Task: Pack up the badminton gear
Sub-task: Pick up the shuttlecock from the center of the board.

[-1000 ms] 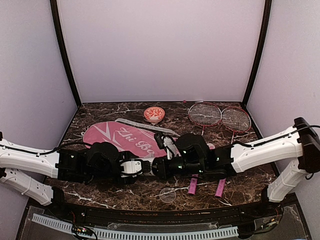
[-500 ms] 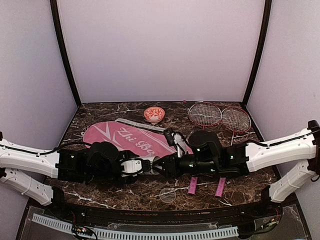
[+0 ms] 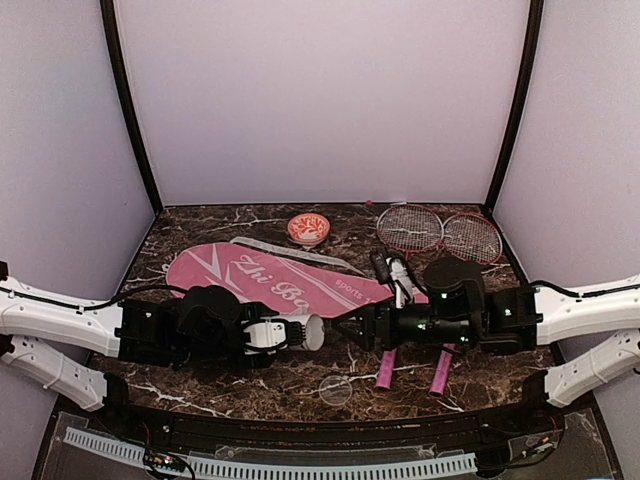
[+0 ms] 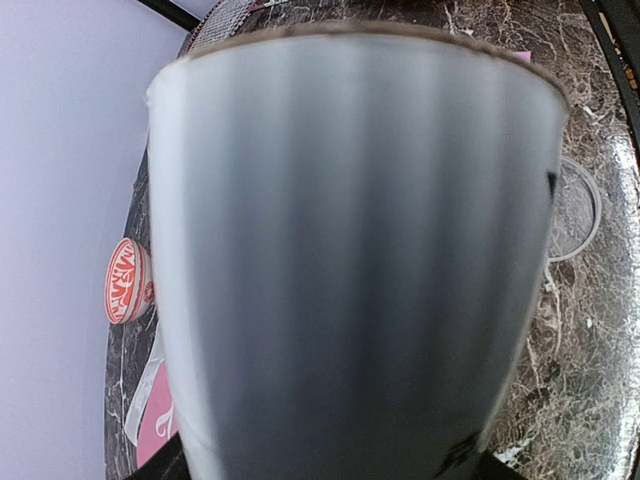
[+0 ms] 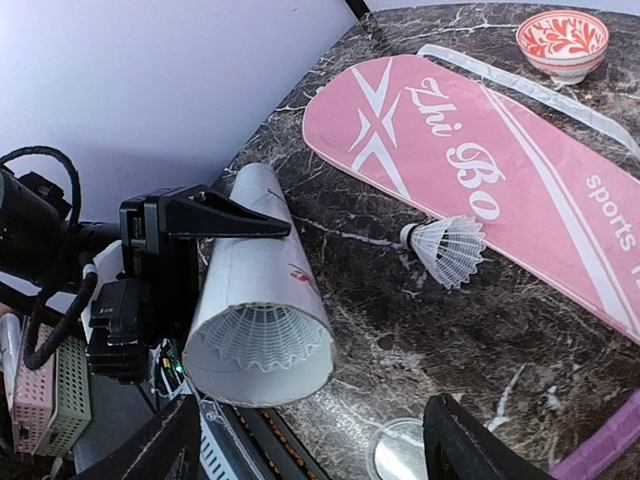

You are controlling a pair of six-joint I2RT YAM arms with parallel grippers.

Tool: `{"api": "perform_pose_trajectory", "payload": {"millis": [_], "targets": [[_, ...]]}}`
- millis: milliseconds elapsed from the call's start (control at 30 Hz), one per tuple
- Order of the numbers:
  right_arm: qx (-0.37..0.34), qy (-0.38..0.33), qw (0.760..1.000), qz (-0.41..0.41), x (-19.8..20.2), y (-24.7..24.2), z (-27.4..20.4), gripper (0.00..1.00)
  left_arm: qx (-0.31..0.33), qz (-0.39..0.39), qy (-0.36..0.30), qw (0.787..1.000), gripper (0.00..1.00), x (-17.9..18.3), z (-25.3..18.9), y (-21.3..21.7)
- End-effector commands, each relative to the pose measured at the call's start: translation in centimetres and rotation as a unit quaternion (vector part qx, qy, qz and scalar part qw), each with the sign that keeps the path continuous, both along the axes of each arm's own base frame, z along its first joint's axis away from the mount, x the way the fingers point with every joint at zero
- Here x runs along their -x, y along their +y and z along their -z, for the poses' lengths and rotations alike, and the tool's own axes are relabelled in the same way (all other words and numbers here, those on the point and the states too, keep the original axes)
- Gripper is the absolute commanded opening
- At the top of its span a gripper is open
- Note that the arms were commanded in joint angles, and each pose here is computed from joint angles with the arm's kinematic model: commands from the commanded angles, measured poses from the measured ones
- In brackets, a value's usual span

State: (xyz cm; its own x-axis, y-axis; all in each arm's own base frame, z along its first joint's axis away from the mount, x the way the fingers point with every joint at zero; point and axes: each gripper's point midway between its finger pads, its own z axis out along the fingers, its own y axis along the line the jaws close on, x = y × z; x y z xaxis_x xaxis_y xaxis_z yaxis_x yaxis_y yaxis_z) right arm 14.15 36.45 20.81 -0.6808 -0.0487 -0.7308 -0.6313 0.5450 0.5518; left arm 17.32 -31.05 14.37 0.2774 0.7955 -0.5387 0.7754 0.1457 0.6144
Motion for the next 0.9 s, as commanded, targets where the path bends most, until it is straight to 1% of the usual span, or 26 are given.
{"api": "perform_pose_trajectory", "payload": {"millis": [0, 100, 200, 267, 367, 500, 567, 700, 867], "targets": [[-0.025, -0.002, 0.999, 0.033, -1.8, -1.9, -1.2, 0.79, 0.008, -0.003, -0.012, 1.0, 0.66, -0.3, -0.5, 0.0], [-0.039, 0.015, 0.997, 0.057, -3.2, -3.5, -1.3, 0.82, 0.008, -0.003, -0.014, 1.0, 0.66, -0.3, -0.5, 0.0], [-0.035, 0.023, 0.995, 0.088, -4.5, -4.9, -1.0, 0.83, 0.006, -0.006, -0.016, 1.0, 0.66, -0.3, -0.6, 0.2], [-0.021, 0.028, 0.993, 0.113, -5.4, -5.7, -0.6, 0.84, 0.003, -0.014, -0.024, 1.0, 0.66, -0.6, -0.6, 0.6], [0.008, 0.055, 0.987, 0.149, -6.9, -6.7, 1.0, 0.84, 0.005, -0.023, -0.034, 0.999, 0.66, -1.0, -0.9, 1.0], [0.05, 0.092, 0.979, 0.172, -8.3, -7.0, 4.1, 0.83, 0.012, -0.029, -0.037, 0.999, 0.67, -1.2, -1.4, 1.5], [0.064, 0.101, 0.978, 0.173, -8.8, -6.6, 5.3, 0.81, 0.014, -0.031, -0.037, 0.999, 0.67, -1.2, -1.6, 1.6], [0.081, 0.112, 0.978, 0.153, -9.5, -4.8, 6.8, 0.73, 0.014, -0.032, -0.035, 0.999, 0.67, -1.2, -1.5, 1.8], [0.055, 0.126, 0.986, 0.099, -9.6, -0.9, 7.5, 0.64, 0.007, -0.031, -0.037, 0.999, 0.67, -1.2, -1.3, 1.8]]}}
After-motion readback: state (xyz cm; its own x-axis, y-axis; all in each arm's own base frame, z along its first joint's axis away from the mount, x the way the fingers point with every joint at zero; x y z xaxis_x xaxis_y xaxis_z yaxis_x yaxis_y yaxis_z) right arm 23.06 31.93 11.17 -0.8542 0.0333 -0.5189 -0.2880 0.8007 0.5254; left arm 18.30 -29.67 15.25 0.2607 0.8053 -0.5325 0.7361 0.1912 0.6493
